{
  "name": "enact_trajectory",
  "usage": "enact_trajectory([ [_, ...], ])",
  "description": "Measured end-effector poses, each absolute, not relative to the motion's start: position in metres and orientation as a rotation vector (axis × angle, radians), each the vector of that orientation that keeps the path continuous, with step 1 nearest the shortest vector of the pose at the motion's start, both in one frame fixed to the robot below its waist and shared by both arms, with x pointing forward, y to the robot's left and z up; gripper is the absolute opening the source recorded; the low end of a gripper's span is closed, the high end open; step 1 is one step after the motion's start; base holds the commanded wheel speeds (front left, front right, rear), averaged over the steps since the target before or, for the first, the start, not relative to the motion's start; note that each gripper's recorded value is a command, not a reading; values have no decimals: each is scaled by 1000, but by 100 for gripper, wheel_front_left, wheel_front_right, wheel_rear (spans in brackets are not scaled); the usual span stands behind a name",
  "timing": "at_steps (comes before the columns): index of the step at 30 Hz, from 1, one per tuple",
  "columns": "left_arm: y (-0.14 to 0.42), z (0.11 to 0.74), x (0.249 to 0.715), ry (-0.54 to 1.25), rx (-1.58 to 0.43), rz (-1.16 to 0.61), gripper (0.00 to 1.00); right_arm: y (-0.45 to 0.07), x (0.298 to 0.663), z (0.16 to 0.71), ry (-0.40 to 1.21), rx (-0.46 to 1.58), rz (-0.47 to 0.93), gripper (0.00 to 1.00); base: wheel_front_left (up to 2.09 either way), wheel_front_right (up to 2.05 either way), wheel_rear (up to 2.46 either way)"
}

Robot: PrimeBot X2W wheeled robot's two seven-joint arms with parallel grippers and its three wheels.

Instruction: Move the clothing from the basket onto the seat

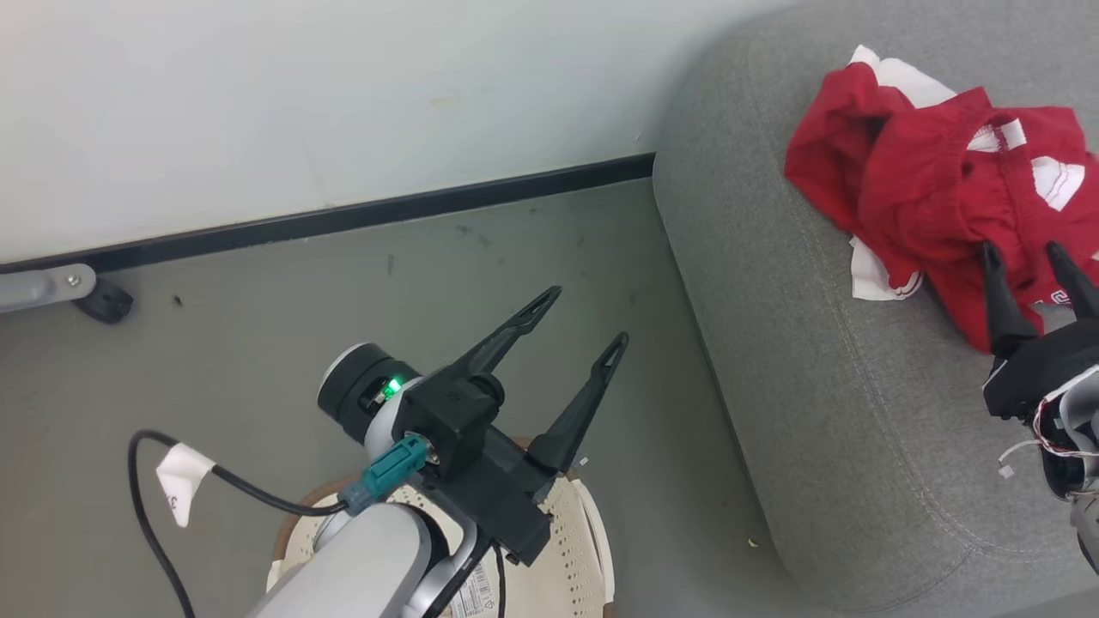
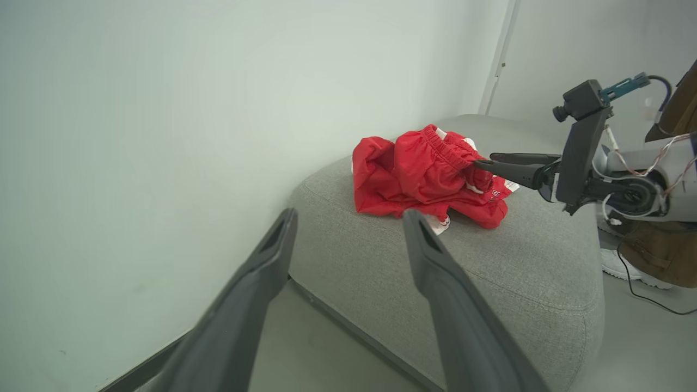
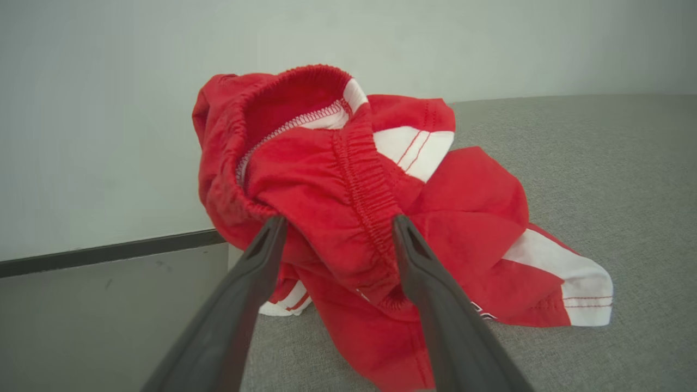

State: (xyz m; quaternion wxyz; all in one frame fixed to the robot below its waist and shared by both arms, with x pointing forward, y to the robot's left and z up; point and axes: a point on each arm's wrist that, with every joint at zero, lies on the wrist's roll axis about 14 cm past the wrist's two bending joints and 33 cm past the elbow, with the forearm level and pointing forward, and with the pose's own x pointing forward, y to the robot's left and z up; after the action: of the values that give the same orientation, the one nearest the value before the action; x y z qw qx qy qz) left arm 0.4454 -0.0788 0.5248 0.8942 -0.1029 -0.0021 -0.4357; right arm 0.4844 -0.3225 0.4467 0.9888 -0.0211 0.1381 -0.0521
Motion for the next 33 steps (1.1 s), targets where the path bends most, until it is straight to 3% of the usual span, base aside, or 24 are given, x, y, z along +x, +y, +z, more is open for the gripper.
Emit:
enact_trajectory([
  [15,-15,516,446,16,-206,-664,100,-289,463,494,126,-74,-8,100,0,0,0],
  [33,124,482,410,89,-188,-224,100,-198,436,532,-45,-2,135,100,0,0,0],
])
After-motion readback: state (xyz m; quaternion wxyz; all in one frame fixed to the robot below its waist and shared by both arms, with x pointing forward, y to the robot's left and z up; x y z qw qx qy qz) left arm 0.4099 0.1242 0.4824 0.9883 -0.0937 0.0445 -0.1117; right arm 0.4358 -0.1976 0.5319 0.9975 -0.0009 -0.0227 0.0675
